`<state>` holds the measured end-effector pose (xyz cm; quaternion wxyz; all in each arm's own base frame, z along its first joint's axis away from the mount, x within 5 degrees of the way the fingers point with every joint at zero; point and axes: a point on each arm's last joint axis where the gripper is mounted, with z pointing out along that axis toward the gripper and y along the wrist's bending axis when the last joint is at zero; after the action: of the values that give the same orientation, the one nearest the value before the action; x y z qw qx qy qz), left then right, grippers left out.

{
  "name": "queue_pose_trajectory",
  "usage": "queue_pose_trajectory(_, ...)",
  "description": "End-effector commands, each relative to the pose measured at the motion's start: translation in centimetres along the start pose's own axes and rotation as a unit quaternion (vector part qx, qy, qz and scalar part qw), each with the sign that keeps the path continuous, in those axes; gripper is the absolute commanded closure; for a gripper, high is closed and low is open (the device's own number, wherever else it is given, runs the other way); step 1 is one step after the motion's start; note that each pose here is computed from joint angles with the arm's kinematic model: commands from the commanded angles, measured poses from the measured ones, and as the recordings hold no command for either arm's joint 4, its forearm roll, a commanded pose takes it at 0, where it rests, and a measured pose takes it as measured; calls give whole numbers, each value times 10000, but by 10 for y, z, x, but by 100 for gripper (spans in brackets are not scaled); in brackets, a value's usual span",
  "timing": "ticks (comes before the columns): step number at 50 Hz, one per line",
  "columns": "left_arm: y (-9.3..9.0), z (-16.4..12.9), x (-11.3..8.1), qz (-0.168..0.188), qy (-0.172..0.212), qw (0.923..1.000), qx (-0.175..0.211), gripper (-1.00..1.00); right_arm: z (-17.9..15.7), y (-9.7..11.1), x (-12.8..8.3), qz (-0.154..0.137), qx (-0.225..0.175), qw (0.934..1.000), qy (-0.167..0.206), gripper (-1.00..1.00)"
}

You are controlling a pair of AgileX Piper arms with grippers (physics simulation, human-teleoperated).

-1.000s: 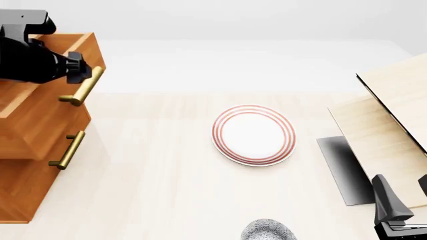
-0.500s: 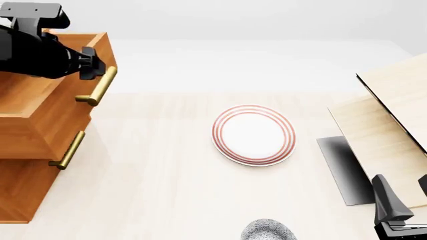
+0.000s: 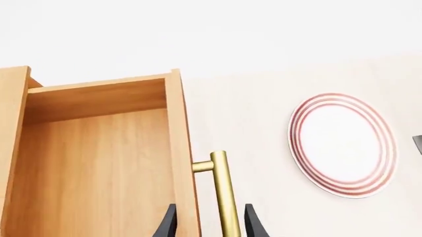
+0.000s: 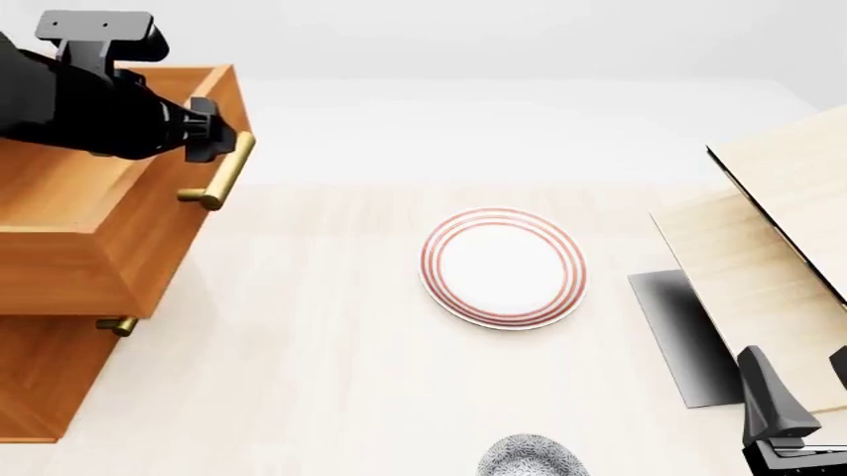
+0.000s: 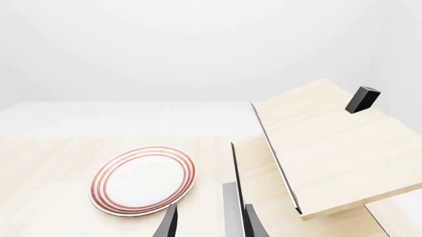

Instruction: Open the top drawer of the cabinet and put the bowl in it.

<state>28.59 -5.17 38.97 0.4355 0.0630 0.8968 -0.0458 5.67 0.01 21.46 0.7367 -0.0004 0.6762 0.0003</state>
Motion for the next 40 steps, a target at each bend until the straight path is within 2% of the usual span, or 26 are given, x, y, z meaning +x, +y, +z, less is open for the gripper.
queue_pose_trajectory(1,-10,6,1,85,83,9998,143,-100,0,0,0,1,1,10000,0,-100)
queue_pose_trajectory(15,-17,9,2,117,109,9996,233,-100,0,0,0,1,1,10000,0,-100)
queue_pose_trajectory(27,-34,11,-1,121,87,9988,457,-100,0,0,0,0,0,10000,-1,-100)
queue_pose_trajectory(40,-44,13,1,136,101,9982,576,-100,0,0,0,-1,2,10000,-2,-100)
